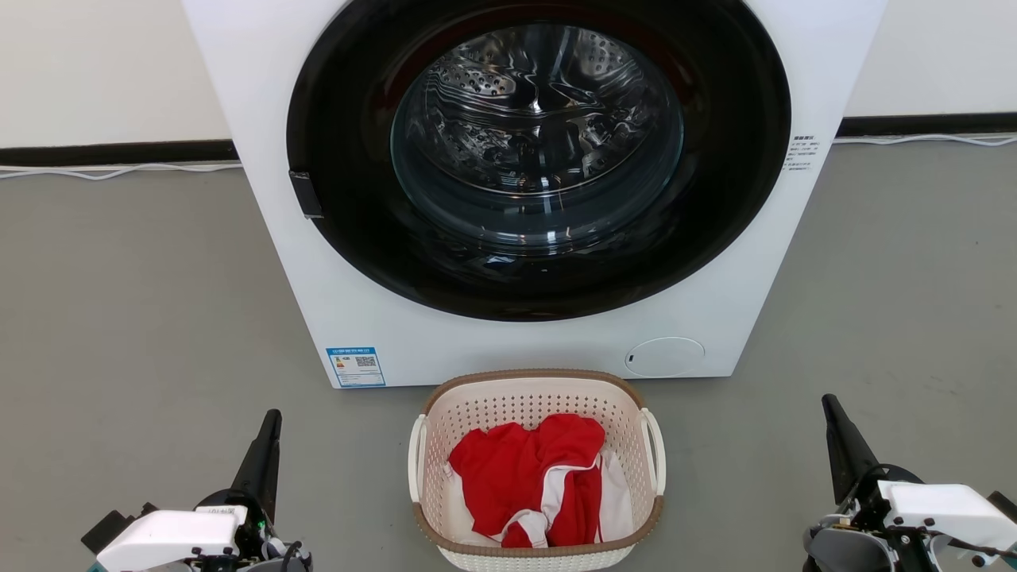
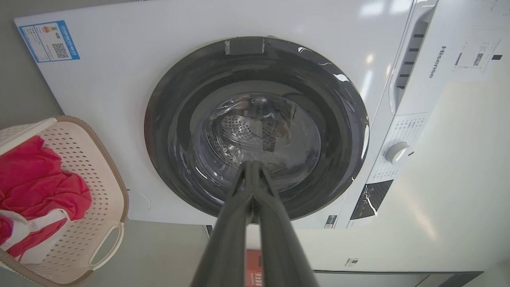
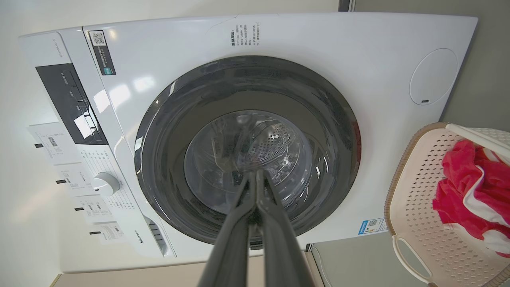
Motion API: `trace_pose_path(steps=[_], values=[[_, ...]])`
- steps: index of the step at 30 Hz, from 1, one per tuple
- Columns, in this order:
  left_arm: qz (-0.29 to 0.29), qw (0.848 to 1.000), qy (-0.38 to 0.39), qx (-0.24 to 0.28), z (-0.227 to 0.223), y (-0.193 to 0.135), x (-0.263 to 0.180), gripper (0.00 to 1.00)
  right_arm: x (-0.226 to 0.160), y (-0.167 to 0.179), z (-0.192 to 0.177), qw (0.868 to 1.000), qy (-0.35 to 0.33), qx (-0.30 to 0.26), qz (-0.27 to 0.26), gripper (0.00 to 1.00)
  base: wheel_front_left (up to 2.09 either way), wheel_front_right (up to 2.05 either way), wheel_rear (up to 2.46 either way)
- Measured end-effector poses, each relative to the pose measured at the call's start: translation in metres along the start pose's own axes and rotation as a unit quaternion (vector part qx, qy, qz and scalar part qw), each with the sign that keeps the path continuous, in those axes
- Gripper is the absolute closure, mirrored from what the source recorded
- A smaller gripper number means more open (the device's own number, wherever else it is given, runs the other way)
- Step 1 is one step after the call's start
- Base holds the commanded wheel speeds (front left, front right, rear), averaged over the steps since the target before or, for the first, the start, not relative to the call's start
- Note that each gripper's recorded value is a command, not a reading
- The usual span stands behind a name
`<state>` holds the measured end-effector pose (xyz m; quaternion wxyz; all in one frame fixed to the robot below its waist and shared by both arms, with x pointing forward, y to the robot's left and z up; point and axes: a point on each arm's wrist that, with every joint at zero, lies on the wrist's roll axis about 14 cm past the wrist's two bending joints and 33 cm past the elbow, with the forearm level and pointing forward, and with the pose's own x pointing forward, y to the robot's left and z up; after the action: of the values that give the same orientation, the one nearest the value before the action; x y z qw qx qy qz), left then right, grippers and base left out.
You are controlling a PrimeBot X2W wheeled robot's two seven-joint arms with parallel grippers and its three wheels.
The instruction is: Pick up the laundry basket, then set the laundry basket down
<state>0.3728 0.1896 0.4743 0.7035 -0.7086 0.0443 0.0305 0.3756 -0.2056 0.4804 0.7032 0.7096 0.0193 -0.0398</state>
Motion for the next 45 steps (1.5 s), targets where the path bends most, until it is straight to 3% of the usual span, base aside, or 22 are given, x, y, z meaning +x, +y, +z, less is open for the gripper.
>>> trace_pose_path(steps=[43, 44, 45], values=[[0.000, 1.000, 0.000, 0.000, 0.0000, 0.0000, 0.0000, 1.00, 0.0000, 0.0000, 0.0000, 1.000, 0.000, 0.000, 0.000, 1.00, 0.00, 0.00, 0.00], [0.000, 1.000, 0.000, 0.000, 0.0000, 0.0001, 0.0000, 0.00, 0.0000, -0.0001, 0.0000, 1.000, 0.000, 0.000, 0.000, 0.00, 0.00, 0.00, 0.00], [0.007, 1.000, -0.001, -0.001, -0.0003, 0.0046, -0.0012, 0.00, -0.0014, -0.0041, -0.0005, 1.000, 0.000, 0.000, -0.006, 0.00, 0.00, 0.00, 0.00]])
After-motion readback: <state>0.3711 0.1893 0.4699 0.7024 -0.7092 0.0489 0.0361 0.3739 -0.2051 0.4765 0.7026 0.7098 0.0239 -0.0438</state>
